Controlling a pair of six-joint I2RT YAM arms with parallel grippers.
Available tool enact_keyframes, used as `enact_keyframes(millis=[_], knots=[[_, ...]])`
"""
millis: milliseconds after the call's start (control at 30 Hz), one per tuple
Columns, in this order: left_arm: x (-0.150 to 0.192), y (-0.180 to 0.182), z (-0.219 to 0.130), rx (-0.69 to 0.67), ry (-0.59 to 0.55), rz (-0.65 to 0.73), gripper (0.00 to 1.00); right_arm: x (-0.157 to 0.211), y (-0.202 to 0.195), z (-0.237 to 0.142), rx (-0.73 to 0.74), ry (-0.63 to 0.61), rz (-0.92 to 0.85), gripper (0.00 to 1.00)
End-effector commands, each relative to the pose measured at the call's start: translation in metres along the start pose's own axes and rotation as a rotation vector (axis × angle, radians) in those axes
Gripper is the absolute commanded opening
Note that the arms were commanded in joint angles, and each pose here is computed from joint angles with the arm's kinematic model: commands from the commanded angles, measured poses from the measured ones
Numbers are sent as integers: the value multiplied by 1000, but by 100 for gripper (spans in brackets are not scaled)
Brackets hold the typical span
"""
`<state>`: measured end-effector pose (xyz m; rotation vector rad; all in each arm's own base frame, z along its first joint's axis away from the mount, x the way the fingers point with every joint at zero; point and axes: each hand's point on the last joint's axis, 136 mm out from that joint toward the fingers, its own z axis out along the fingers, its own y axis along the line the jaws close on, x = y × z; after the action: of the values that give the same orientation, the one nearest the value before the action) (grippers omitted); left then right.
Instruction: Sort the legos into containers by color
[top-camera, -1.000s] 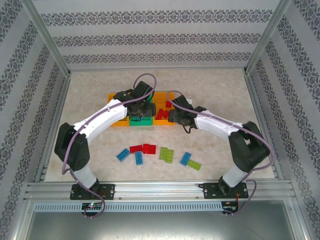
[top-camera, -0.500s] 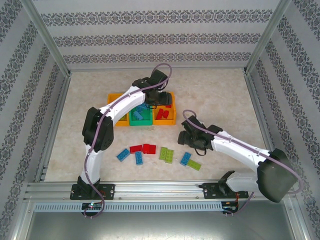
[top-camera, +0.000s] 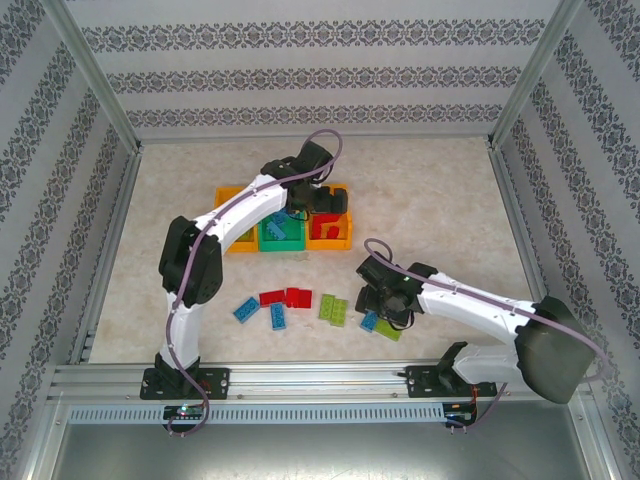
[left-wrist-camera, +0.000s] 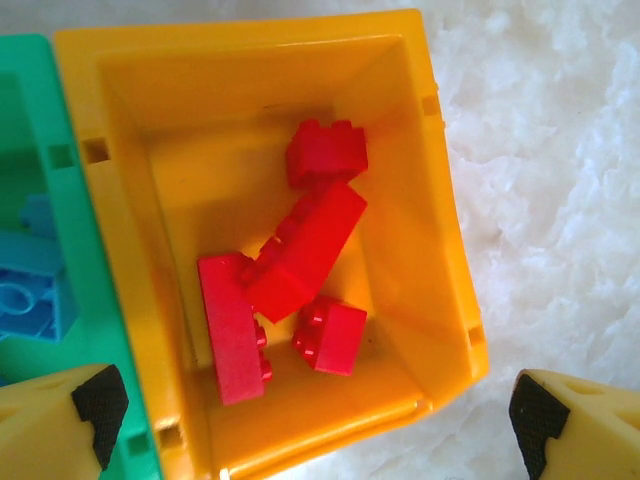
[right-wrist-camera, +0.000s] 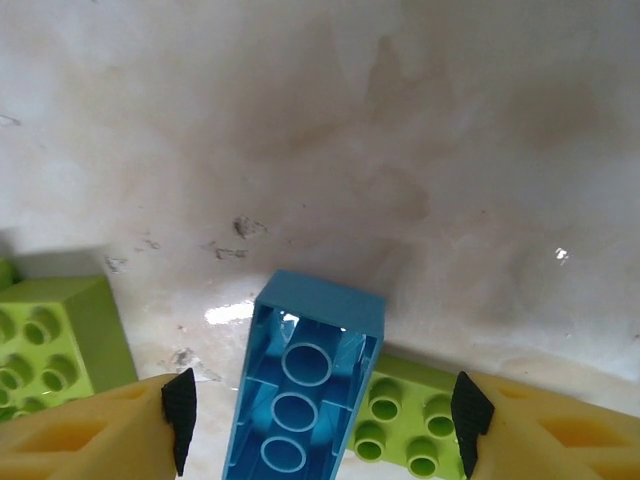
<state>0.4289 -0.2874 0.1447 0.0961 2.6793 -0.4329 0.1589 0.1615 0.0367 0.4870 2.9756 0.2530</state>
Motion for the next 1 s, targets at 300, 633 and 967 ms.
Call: enact_keyframes(millis=[300,633,967], knots=[[0,22,-60,-45,-139,36,100,0,6,8,25,14,12,62],[19,52,-66,-95,-134,-2,99,-8,15,13,46,0,-16,47],[35,96,-84,-180,-155,-65,99,-41,45,-10,-7,-125,-66,29]])
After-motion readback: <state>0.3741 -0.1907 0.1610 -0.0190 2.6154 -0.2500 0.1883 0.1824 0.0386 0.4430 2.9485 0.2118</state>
